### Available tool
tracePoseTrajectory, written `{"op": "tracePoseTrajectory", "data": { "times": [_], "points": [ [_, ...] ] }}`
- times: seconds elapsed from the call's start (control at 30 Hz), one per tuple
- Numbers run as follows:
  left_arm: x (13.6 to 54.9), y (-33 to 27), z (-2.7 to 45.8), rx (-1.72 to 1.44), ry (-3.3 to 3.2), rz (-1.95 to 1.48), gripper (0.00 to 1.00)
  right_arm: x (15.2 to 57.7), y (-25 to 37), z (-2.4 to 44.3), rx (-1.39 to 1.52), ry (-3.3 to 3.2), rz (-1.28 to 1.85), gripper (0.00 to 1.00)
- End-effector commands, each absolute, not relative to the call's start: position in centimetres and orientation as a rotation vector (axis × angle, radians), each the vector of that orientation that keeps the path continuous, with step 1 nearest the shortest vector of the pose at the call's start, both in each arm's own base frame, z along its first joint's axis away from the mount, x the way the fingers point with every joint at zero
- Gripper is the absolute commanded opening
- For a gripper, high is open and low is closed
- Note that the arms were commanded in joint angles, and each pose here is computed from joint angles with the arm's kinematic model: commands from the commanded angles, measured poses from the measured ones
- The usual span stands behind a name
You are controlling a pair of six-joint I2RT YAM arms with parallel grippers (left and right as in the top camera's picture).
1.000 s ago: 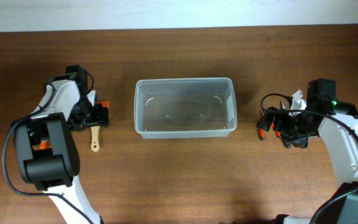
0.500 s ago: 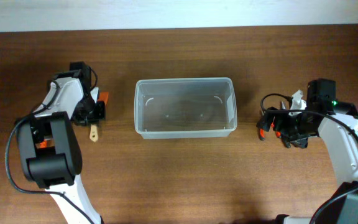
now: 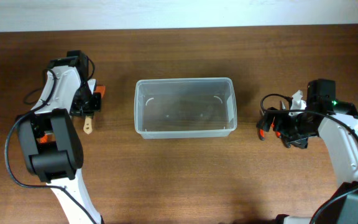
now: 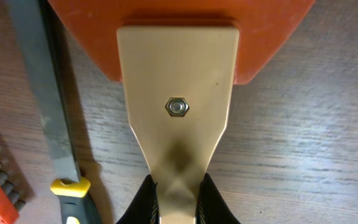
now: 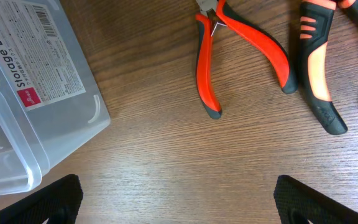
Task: Pack container
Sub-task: 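Lower the left gripper onto the orange scraper's wooden handle and grasp it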
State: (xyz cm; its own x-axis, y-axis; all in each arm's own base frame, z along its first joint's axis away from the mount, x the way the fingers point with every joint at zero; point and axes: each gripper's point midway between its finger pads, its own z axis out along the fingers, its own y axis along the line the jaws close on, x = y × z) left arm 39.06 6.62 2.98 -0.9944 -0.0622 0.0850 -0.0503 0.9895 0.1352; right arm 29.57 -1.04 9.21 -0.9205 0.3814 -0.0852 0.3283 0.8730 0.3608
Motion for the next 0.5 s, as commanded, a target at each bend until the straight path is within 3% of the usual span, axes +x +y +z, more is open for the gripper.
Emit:
{"op": "tracePoseTrajectory", "data": {
  "times": [0.0, 0.47],
  "points": [
    [39.33, 6.82, 3.24, 0.057, -3.047, -0.225, 0.02, 29.96, -1.46, 9.5, 0.569, 2.882, 0.501, 0.98],
    [39.9, 6.56, 3.47, 0.03, -3.073, -0.219, 0.02, 29.98, -1.47, 9.51, 0.569, 2.881, 0.501, 0.99]
  ]
}}
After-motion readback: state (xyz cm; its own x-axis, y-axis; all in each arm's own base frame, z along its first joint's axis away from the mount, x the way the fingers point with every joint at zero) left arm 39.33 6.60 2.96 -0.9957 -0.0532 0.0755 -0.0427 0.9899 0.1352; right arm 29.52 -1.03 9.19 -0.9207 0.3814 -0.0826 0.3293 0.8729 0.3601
